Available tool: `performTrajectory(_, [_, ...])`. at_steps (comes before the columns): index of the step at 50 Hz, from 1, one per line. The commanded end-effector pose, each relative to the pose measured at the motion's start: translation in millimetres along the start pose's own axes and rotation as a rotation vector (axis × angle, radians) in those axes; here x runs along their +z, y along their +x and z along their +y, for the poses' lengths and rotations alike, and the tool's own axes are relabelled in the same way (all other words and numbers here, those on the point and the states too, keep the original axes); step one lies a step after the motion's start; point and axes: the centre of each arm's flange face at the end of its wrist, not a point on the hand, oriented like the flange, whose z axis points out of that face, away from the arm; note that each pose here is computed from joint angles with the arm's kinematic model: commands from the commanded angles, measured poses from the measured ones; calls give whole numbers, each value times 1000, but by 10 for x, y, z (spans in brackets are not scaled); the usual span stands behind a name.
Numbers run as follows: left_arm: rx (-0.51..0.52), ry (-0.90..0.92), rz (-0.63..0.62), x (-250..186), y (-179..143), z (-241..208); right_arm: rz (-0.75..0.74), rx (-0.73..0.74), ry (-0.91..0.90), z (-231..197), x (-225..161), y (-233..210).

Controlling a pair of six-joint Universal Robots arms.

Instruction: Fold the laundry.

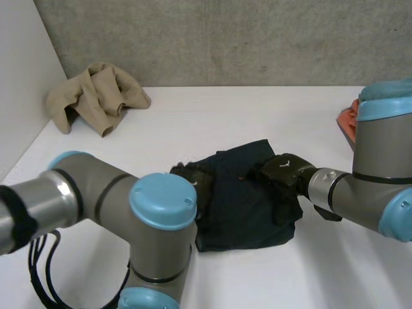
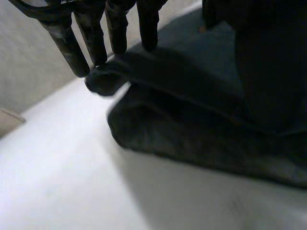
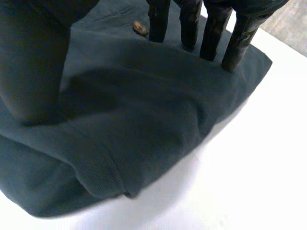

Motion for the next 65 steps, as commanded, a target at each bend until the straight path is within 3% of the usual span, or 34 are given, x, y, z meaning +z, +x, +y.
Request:
performTrajectory(1, [26,-68,11,81,45,147,31,-61,-31,79,2,10])
performTrajectory(7, [6,-17,2,51,-2,-38,68,-82,22,61,-49,29])
performTrajectory(13, [-42,87,-15,-121,-138,-440,126,-128,128,-129,-413,-34])
performTrajectory(23, [-75,120,-66,-220,-398,-599,72,-86,70,242,-511,-304])
performTrajectory(35, [-72,62,-97,-186,-515,-368,97,-132,132,501,-287,-472])
performTrajectory(65, [-75,50,-102,-178,-523,-268,242,-279,250,401,131,-219])
